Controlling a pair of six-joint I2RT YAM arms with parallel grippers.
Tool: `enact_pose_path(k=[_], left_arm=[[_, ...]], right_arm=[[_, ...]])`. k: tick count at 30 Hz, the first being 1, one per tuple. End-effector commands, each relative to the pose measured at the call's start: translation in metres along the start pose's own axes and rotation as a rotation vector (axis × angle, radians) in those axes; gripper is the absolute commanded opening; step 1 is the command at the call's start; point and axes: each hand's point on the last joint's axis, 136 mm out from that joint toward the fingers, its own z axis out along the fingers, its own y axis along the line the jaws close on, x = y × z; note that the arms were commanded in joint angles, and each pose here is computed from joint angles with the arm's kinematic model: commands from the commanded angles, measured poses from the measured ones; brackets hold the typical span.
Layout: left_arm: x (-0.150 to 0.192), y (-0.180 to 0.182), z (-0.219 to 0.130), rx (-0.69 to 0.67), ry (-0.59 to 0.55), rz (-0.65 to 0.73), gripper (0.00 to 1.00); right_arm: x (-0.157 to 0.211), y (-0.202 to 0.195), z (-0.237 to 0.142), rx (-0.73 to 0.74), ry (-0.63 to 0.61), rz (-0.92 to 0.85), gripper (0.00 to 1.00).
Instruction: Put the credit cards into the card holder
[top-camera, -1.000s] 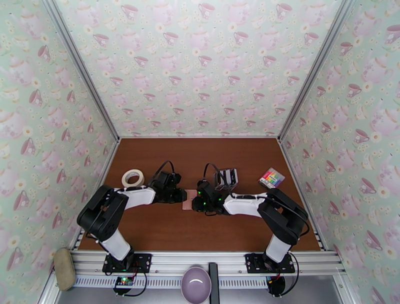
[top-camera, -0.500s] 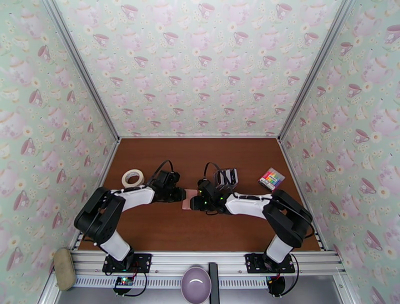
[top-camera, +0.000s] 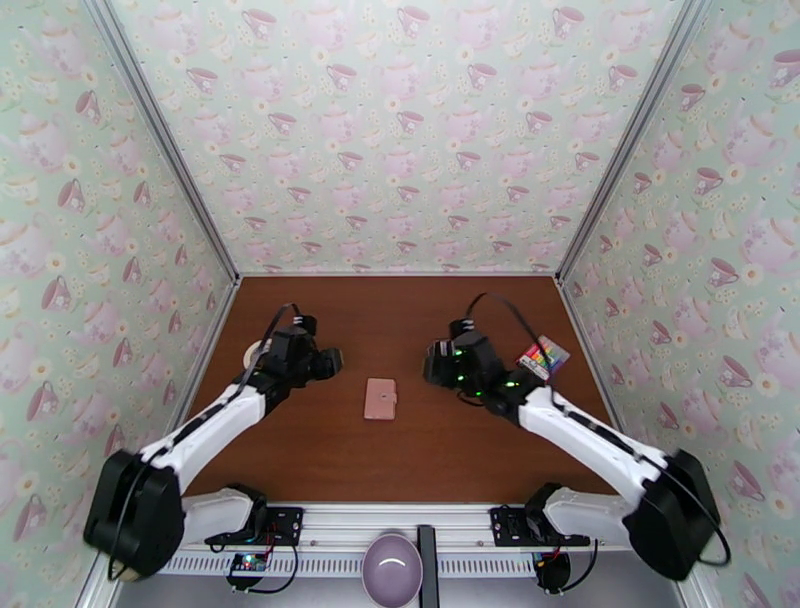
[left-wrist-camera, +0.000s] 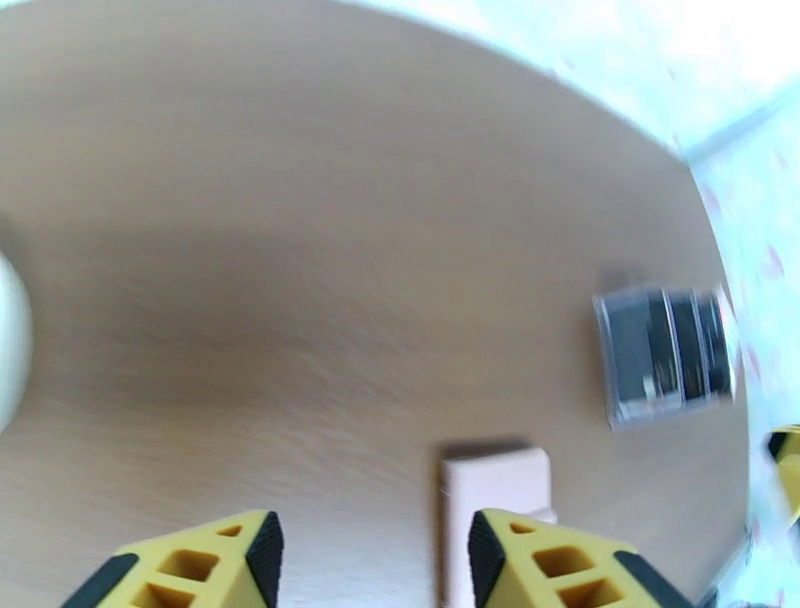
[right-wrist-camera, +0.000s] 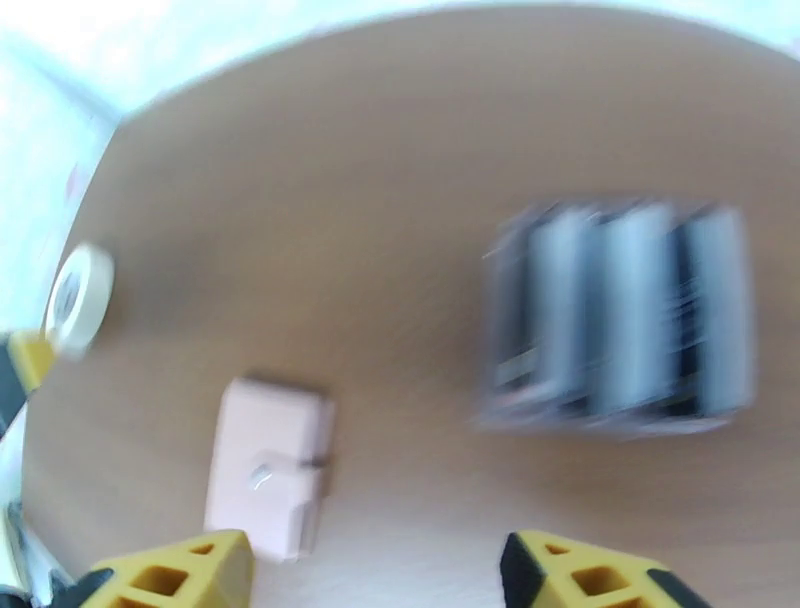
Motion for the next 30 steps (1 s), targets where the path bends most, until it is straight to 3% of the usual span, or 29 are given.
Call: enact_pose_path(k=[1, 3, 4, 5, 6, 10, 15, 19, 26, 30], left_arm=[[-0.019, 0.033, -0.018, -0.136, -0.159, 0.003, 0.59], [-0.029, 0.041, -0.032, -0.174, -0.247, 0.031, 0.60], [-0.033, 0.043, -0.038, -0.189, -0.280, 0.063, 0.68], [-0.037, 0.045, -0.043, -0.200, -0.308, 0.092, 0.97], [-0.038, 0.045, -0.046, -0.197, -0.327, 0.117, 1.00], [-0.038, 0.050, -0.052, -0.195, -0.415, 0.176, 1.00], [-0.041, 0.064, -0.055, -0.222, -0.475, 0.195, 1.00], [-0.042, 0.073, -0.045, -0.241, -0.468, 0.198, 1.00], [-0.051, 0.080, -0.032, -0.232, -0.497, 0.251, 1.00], [-0.042, 0.095, -0.007, -0.241, -0.456, 0.256, 1.00]], right_arm=[[-0.005, -0.064, -0.016, 0.215, -0.034, -0.019, 0.79], [-0.015, -0.089, -0.023, 0.275, -0.086, 0.016, 0.81], [-0.019, -0.103, -0.025, 0.312, -0.104, 0.037, 0.85], [-0.022, -0.114, -0.027, 0.336, -0.117, 0.048, 0.86], [-0.025, -0.124, -0.027, 0.358, -0.124, 0.061, 0.86], [-0.030, -0.160, -0.020, 0.427, -0.105, 0.107, 0.89], [-0.029, -0.172, 0.000, 0.375, -0.156, 0.054, 0.91], [-0.039, -0.178, -0.005, 0.393, -0.320, -0.016, 0.95], [-0.033, -0.176, 0.023, 0.348, -0.304, -0.094, 0.95], [-0.029, -0.180, 0.036, 0.346, -0.311, -0.102, 0.96]])
